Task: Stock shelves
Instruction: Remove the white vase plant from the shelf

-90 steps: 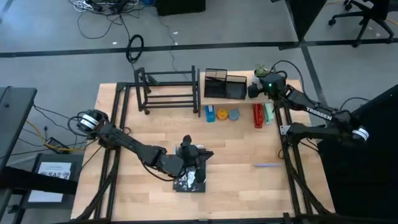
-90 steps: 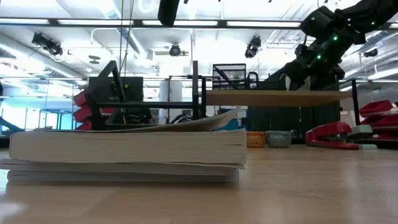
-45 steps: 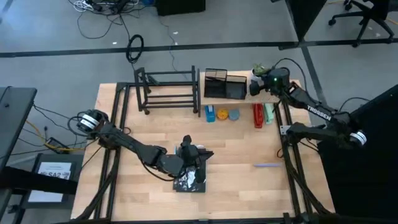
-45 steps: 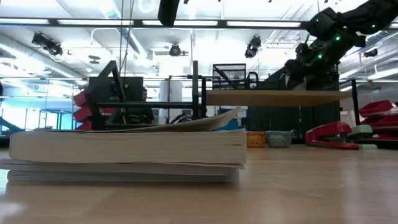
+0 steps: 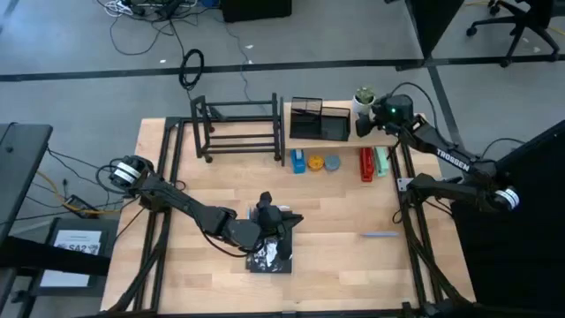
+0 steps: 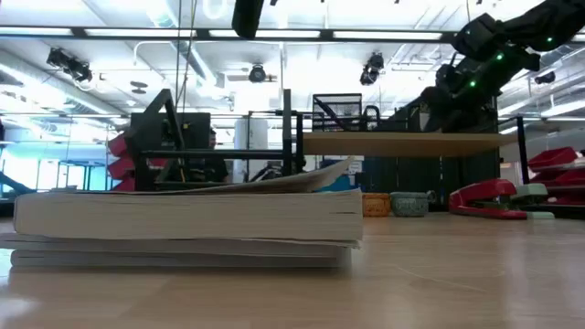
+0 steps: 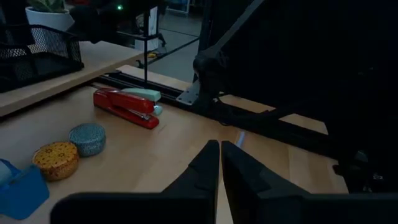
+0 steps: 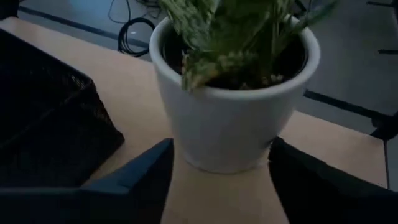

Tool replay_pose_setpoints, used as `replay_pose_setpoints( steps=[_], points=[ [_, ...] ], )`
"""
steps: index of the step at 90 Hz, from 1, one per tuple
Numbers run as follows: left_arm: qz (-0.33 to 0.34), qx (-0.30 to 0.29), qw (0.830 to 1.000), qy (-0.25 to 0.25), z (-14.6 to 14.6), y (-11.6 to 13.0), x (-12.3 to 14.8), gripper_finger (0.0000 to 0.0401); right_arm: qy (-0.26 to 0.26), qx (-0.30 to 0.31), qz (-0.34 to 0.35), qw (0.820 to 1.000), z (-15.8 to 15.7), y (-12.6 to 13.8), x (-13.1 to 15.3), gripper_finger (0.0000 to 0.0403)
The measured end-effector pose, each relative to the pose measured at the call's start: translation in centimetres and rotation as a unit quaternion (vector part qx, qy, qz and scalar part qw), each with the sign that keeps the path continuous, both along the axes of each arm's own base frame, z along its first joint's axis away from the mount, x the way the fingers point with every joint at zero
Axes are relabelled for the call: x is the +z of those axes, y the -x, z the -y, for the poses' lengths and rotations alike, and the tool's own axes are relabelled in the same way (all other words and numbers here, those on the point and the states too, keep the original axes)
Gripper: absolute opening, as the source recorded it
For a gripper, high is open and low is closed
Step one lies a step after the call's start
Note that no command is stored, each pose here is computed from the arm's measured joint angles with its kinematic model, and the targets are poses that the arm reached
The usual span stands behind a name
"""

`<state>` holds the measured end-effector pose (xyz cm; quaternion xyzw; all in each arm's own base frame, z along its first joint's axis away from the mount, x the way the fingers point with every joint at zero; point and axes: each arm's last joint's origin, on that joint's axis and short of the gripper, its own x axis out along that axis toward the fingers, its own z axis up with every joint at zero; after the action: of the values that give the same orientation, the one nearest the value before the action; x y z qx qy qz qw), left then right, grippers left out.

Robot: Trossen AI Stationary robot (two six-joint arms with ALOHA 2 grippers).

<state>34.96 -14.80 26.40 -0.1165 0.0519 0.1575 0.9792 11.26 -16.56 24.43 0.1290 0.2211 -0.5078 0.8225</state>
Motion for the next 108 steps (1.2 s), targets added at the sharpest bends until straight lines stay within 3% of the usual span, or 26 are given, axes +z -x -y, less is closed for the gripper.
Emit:
replay_pose_setpoints(
  steps=[14,25,35,65,108],
  points=[
    [0.0,0.0,1.0,0.0,0.0,0.0,0.0,0.0,-0.004,-0.001,-0.001,1.0,0.0,0.0,-0.1,0.0161],
    [0.0,0.0,1.0,0.0,0.0,0.0,0.0,0.0,-0.011,0.008,-0.017,1.0,-0.2,0.0,-0.3,0.0158],
    [0.0,0.0,1.0,0.0,0.0,0.0,0.0,0.0,-0.023,0.039,-0.045,0.998,-0.6,-0.1,-0.7,0.0193],
    [0.005,0.0,1.0,0.003,0.0,0.0,0.1,0.0,-0.014,0.03,-0.049,0.998,-1.3,-0.5,-2.6,0.0386],
    [0.027,-0.008,0.999,0.016,0.1,-0.1,0.5,0.0,0.042,-0.01,0.015,0.999,-0.6,-0.8,-1.8,0.0387]
  ],
)
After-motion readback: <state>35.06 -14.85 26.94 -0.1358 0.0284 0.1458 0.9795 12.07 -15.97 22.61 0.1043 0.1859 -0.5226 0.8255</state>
